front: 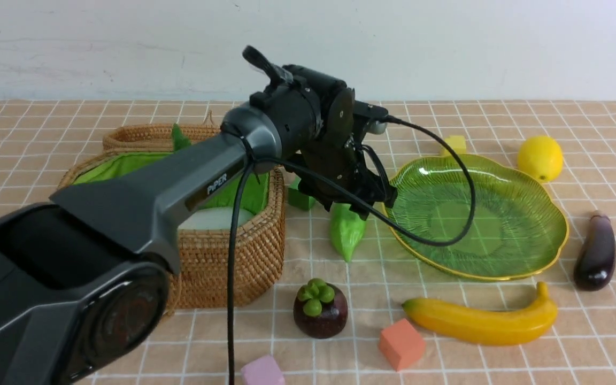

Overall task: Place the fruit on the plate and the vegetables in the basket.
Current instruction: Take a chayote with your left arm and place it on the basket on the left.

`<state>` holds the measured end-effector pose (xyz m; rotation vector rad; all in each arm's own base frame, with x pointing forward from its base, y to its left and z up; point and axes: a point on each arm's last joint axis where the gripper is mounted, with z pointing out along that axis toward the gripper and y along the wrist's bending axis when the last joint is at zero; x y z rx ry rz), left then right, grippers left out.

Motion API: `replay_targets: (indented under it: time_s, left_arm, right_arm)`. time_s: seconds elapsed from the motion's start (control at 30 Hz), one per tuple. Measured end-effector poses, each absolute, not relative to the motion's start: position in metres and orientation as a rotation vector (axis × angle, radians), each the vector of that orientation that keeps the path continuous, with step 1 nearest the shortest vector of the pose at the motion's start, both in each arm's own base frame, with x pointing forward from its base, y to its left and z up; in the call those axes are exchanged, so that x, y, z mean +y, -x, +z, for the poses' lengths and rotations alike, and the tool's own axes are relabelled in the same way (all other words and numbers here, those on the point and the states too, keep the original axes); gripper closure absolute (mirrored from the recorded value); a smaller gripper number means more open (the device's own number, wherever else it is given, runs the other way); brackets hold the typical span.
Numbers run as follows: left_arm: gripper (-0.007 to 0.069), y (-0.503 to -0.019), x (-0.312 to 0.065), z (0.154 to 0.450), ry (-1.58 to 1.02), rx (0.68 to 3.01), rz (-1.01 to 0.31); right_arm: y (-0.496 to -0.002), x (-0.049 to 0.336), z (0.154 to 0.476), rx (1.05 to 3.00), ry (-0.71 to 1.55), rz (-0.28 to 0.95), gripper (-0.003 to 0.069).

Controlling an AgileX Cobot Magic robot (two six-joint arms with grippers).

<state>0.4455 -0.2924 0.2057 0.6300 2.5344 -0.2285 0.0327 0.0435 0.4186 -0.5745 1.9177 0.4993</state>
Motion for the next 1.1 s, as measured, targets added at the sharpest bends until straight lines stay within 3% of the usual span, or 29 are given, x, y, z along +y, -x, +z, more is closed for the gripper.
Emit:
replay_targets:
  time_s: [0.13, 0.23, 0.33, 0.57, 0.73, 0.83, 1.0, 1.1]
  left_arm:
    - [0.0113, -0.451, -0.294, 0.183, -0.646, 2.546, -0.194]
    - [0.014, -0.453, -0.294, 0.168, -0.656, 2.562, -0.176]
    - [0.0188, -0.454, -0.295, 0.166, -0.638, 2.56, -0.179]
    - [0.0187, -0.456, -0.296, 0.179, -0.571, 2.538, -0.202]
    - [0.0187, -0.448, -0.292, 0.256, -0.539, 2.435, -0.244]
    - [0.0187, -0.416, -0.273, 0.334, -0.675, 2.379, -0.18]
    - [0.0187, -0.373, -0.238, 0.404, -0.93, 2.241, -0.05]
    - [0.0187, -0.353, -0.205, 0.418, -1.086, 2.183, 0.102]
  right_arm:
    - [-0.033, 0.043, 0.419, 1.918, 0.574, 0.499, 0.0544]
    - [-0.033, 0.043, 0.419, 1.918, 0.574, 0.499, 0.0544]
    - [-0.033, 0.043, 0.418, 1.924, 0.575, 0.496, 0.0544]
    - [-0.032, 0.043, 0.417, 1.933, 0.581, 0.496, 0.0544]
    - [-0.032, 0.043, 0.417, 1.931, 0.579, 0.495, 0.0543]
    - [-0.035, 0.042, 0.42, 1.901, 0.56, 0.477, 0.0542]
    - [-0.038, 0.041, 0.424, 1.851, 0.531, 0.452, 0.054]
    - [-0.039, 0.04, 0.426, 1.83, 0.52, 0.437, 0.054]
